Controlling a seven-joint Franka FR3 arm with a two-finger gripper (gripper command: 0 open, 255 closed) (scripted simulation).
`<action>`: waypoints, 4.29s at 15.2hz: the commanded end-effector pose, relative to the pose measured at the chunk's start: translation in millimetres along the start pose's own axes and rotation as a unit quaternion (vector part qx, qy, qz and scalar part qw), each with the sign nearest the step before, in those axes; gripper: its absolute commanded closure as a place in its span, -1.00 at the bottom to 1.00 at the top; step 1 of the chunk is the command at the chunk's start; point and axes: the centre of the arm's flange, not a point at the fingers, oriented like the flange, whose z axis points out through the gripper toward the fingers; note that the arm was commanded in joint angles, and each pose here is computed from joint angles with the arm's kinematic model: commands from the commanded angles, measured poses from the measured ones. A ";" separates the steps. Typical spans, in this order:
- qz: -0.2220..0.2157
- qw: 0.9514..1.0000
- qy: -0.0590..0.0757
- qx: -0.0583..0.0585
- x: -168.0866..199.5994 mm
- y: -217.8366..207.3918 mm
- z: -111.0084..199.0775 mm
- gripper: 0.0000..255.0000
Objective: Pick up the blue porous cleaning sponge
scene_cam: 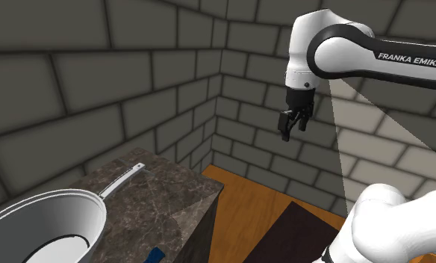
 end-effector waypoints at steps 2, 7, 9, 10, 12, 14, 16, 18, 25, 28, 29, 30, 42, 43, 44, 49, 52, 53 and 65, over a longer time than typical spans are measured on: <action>0.006 1.000 0.000 0.002 -0.7 -10.4 7.1 -1.00; 0.038 0.999 0.000 0.013 -2.2 -63.1 41.9 -1.00; 0.050 0.999 0.000 0.018 -1.9 -84.4 55.5 -1.00; 0.057 0.998 0.000 0.020 -1.5 -95.1 62.2 -1.00; 0.069 0.997 0.000 0.024 -0.4 -116.6 75.5 -1.00; 0.082 0.996 0.000 0.028 1.3 -138.1 88.6 -1.00; 0.095 0.995 0.000 0.033 3.5 -159.7 101.6 -1.00; 0.107 0.994 0.000 0.037 6.3 -181.3 114.3 -1.00; 0.151 0.987 0.000 0.052 20.3 -257.2 157.4 -1.00; 0.170 0.984 0.001 0.059 28.4 -289.7 175.2 -1.00; 0.176 0.983 0.001 0.061 31.4 -300.6 181.0 -1.00; 0.182 0.981 0.001 0.063 34.5 -311.4 186.8 -1.00; 0.256 0.963 0.001 0.089 82.3 -439.2 252.4 -1.00; 0.262 0.961 0.001 0.091 87.1 -449.7 257.6 -1.00; 0.268 0.959 0.001 0.093 92.1 -460.1 262.7 -1.00; 0.288 0.952 0.001 0.100 110.5 -496.0 284.9 -1.00; 0.288 0.952 0.001 0.100 111.9 -498.5 300.5 -1.00; 0.288 0.952 0.001 0.100 112.4 -499.4 305.7 -1.00; 0.288 0.952 0.001 0.100 113.2 -501.2 319.2 1.00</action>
